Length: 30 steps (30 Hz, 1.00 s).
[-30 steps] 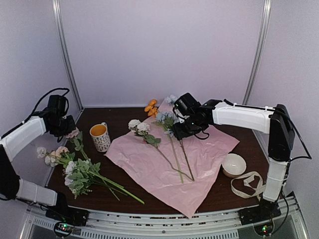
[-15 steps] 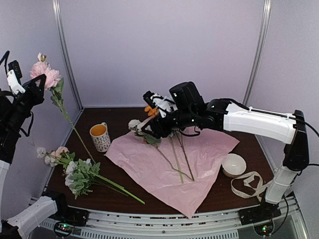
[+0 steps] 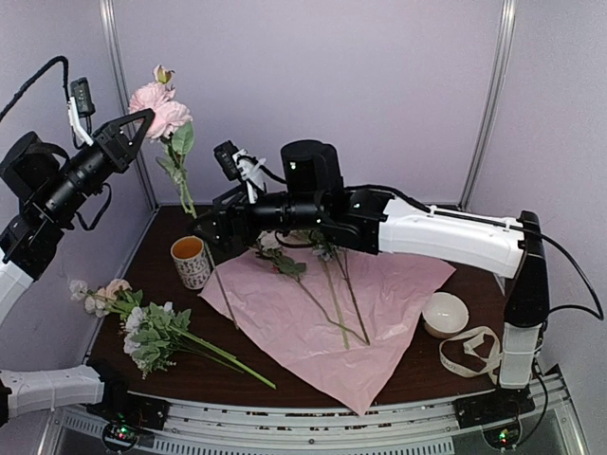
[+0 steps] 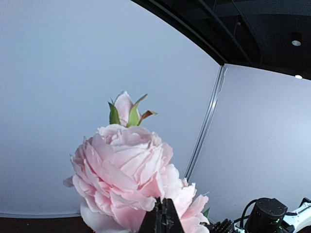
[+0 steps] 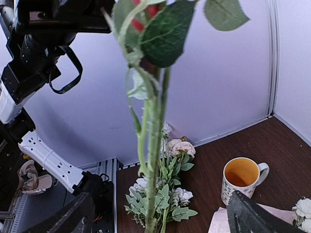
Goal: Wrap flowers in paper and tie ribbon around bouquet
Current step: Pass from the left arm to the right
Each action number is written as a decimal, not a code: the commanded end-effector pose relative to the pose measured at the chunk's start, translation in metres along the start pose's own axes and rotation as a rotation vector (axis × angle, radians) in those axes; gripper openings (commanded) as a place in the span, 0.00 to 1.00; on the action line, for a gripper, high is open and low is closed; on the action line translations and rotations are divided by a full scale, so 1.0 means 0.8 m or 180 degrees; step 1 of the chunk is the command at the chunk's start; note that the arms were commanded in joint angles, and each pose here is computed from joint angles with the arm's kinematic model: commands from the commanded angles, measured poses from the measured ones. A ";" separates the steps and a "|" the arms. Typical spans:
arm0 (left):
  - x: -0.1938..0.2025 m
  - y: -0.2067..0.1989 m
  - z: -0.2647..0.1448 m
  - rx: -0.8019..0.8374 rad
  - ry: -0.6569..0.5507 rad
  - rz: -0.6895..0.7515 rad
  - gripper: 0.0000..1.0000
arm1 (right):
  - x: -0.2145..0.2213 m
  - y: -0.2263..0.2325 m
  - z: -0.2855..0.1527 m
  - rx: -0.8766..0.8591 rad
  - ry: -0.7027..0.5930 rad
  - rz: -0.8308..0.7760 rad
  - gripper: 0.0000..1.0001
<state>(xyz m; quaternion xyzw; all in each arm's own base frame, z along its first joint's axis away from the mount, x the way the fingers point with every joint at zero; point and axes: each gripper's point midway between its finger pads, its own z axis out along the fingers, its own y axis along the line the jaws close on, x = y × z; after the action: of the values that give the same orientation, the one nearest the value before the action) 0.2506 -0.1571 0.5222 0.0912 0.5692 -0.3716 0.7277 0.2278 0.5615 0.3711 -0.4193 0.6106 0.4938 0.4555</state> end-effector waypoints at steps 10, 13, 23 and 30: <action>-0.019 -0.016 0.022 0.0156 -0.0263 -0.0017 0.00 | 0.002 -0.030 -0.005 0.0428 -0.0164 0.0251 0.00; -0.018 -0.018 0.022 0.0178 -0.0251 -0.0045 0.00 | 0.004 -0.041 -0.008 0.0502 -0.0156 0.0311 0.00; -0.016 -0.028 0.033 0.0335 -0.0219 -0.0098 0.00 | 0.012 -0.049 0.010 0.0472 -0.0126 0.0299 0.66; -0.007 -0.033 0.042 0.0441 -0.0155 -0.0178 0.00 | 0.013 -0.045 0.022 0.0389 -0.0102 0.0319 0.34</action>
<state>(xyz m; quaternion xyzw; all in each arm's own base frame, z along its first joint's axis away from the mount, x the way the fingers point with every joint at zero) 0.2722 -0.1896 0.5175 0.1055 0.5687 -0.4034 0.7090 0.2623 0.5673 0.3455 -0.3499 0.6580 0.4784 0.4644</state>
